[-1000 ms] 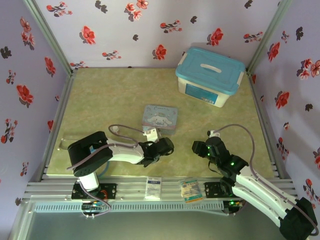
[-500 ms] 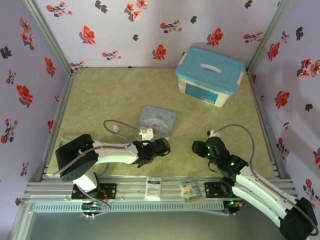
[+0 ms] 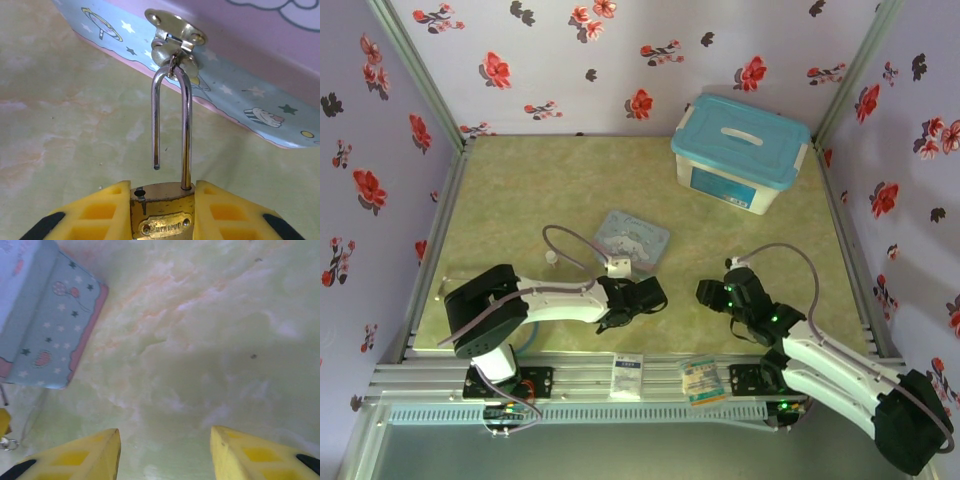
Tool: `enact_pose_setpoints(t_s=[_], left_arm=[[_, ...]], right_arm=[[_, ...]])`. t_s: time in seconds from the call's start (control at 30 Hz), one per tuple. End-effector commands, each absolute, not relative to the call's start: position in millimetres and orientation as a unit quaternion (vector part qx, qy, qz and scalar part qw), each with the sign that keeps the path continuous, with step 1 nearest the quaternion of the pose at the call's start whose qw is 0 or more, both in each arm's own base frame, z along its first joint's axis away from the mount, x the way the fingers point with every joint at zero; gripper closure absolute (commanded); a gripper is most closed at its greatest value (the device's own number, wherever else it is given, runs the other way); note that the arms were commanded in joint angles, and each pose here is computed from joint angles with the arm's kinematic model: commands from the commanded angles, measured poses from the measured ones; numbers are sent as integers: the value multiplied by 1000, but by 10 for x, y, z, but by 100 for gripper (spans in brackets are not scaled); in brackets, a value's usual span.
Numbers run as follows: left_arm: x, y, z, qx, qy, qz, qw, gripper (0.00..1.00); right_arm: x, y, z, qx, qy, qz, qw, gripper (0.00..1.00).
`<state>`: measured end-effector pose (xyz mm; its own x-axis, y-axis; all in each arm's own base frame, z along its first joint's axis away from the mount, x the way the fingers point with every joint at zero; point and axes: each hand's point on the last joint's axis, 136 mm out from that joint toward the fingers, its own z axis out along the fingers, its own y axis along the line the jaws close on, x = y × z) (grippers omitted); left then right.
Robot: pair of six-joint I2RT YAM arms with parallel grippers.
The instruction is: Unlock the padlock with the key
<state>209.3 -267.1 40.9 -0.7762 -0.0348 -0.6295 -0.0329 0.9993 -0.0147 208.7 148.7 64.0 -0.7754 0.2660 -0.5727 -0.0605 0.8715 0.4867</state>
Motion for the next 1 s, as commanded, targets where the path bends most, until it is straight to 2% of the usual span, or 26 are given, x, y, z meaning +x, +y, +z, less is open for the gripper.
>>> enact_pose_setpoints(t_s=[0.0,0.23,0.33,0.57,0.8,0.97], left_arm=[[2101,-2640,432,-4,937,-1,348,80],[2054,-2504,430,20,940,74,334,77],[2006,-2444,340,21,941,97,325,71],[1898,-2595,443,35,937,81,338,71],[1902,-2452,456,39,932,130,337,66],[1871,-2574,425,30,939,81,334,60]], right_arm=[[2204,1617,878,49,892,279,354,49],[2243,1638,850,52,896,272,347,50],[2243,1631,838,56,896,271,346,50],[2226,1593,760,57,902,259,341,50],[2230,1585,696,61,906,253,335,51],[2229,1587,673,61,907,251,331,50]])
